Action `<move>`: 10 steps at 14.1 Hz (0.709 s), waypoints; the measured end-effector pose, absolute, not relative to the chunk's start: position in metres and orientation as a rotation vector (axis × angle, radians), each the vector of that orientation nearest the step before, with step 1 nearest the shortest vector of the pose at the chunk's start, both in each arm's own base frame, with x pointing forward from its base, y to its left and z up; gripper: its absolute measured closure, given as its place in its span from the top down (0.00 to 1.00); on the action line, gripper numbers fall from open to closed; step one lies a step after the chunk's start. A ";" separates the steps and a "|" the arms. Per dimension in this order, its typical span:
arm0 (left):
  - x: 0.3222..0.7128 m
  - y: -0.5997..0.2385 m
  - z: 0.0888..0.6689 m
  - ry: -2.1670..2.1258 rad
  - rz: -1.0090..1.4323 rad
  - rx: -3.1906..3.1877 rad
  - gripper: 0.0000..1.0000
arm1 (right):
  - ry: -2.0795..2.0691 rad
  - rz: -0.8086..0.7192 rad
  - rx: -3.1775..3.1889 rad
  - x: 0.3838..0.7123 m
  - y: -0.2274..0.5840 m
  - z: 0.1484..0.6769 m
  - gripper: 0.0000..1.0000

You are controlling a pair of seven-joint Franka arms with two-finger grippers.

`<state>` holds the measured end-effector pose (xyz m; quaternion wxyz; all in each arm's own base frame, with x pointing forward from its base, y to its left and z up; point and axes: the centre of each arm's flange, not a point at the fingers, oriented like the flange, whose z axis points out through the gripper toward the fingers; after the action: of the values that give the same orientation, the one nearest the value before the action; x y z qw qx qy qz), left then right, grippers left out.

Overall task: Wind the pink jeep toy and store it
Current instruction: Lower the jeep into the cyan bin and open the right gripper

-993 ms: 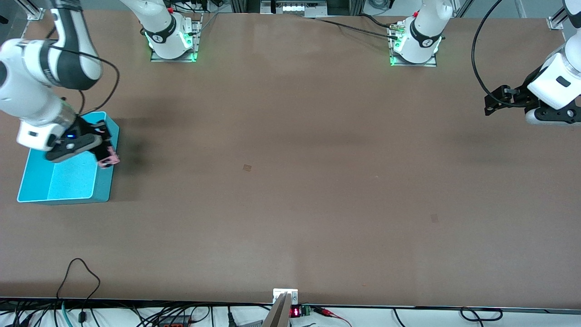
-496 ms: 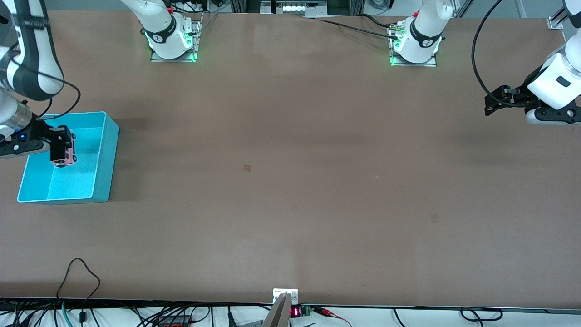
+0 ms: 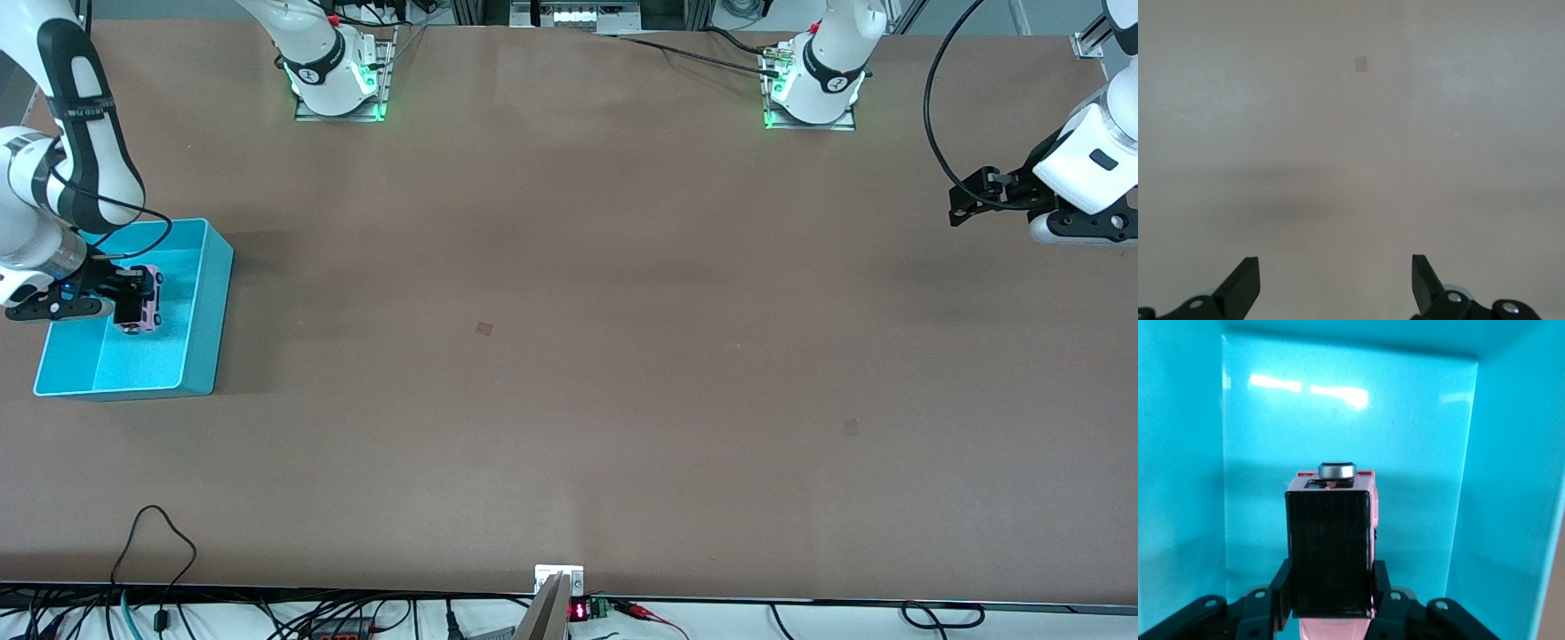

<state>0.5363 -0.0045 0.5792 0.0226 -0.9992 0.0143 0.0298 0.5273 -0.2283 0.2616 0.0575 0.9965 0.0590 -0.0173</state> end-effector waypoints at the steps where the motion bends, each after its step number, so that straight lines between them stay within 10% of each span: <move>1: 0.536 -0.004 0.579 0.044 0.092 -3.095 1.00 | 0.162 -0.070 3.027 0.524 -0.232 0.253 0.50; 10: 0.536 -0.004 0.579 0.044 0.092 -3.095 1.00 | 0.137 -0.122 3.034 0.511 -0.242 0.217 0.54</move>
<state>0.5364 -0.0044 0.5792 0.0226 -0.9992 0.0142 0.0298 0.5109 -0.2417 0.2172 0.0512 0.9969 0.0450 -0.0403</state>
